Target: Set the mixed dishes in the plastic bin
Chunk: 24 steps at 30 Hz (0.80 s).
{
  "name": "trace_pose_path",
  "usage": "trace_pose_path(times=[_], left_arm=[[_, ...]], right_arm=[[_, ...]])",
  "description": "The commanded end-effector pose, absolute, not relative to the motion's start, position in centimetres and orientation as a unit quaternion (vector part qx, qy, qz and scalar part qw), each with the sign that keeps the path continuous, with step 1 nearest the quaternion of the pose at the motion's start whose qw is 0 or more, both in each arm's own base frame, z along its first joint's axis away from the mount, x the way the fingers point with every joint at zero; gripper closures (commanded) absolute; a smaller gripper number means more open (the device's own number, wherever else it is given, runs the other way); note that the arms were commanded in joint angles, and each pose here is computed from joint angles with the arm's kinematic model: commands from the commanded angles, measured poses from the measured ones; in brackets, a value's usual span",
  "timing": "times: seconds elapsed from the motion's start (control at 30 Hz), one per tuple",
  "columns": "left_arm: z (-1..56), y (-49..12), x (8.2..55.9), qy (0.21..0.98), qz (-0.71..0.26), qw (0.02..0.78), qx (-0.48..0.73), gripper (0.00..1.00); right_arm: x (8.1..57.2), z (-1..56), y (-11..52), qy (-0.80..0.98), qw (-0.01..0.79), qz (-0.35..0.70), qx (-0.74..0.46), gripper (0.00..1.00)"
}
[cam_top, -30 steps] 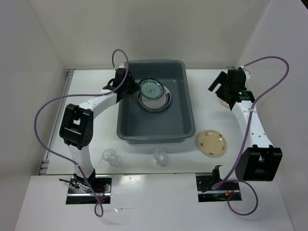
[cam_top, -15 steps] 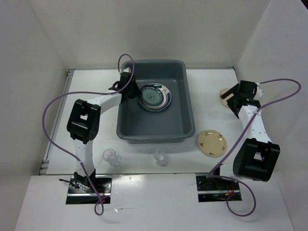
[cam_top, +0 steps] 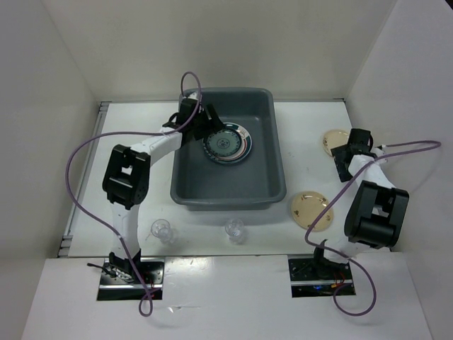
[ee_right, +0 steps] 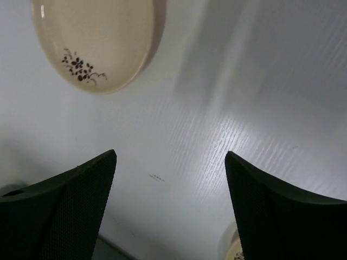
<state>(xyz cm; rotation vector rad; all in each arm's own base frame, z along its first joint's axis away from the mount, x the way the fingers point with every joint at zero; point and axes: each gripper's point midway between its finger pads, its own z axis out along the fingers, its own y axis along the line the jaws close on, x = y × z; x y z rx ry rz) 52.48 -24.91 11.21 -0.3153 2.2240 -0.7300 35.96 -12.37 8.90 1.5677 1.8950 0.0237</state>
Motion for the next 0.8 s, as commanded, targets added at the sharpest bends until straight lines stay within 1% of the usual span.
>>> trace_pose_path(times=[0.0,0.03,0.1,0.13,0.2,0.43,0.5,0.53,0.57,0.63,0.67,0.77], left_arm=[[19.3,-25.7,52.7,0.836,-0.331,0.431,-0.08,0.19],[20.0,-25.7,52.5,0.833,-0.333,0.436,-0.07,0.19],[21.8,-25.9,51.8,0.827,-0.344,0.44,-0.057,0.19],[21.9,-25.9,51.6,0.827,-0.354,0.434,-0.051,0.19],[23.1,-25.6,51.1,0.821,-0.365,0.436,-0.05,0.19],[22.6,-22.9,50.6,0.824,-0.356,0.436,-0.067,0.19],[23.2,-22.9,50.2,0.821,-0.361,0.438,-0.064,0.19],[23.2,-22.9,50.2,0.821,-0.361,0.438,-0.064,0.18],[23.7,-22.9,50.1,0.819,-0.36,0.443,-0.058,0.18],[23.3,-22.8,49.9,0.821,-0.358,0.44,-0.059,0.18],[23.3,-22.8,49.7,0.822,-0.358,0.439,-0.059,0.18],[22.6,-22.6,49.2,0.827,-0.355,0.431,-0.062,0.18]], right_arm=[[36.8,7.9,-13.7,0.665,0.346,0.011,0.662,0.18],[36.7,7.6,-13.6,0.66,0.346,0.013,0.667,0.23],[37.1,6.4,-13.7,0.646,0.344,0.02,0.681,0.25],[37.3,6.2,-13.8,0.641,0.345,0.022,0.685,0.28],[37.9,5.4,-13.9,0.633,0.344,0.026,0.693,0.31],[39.5,3.6,-14.3,0.598,0.341,0.043,0.724,0.32],[40.3,3.6,-14.1,0.591,0.344,0.044,0.729,0.32],[40.9,4.4,-14.5,0.584,0.357,0.044,0.727,0.32],[40.8,3.8,-14.5,0.581,0.352,0.043,0.732,0.32],[42.0,4.5,-14.5,0.573,0.358,0.054,0.735,0.31],[41.8,3.5,-14.6,0.576,0.351,0.044,0.737,0.31],[42.7,3.6,-14.8,0.563,0.355,0.052,0.744,0.31]])
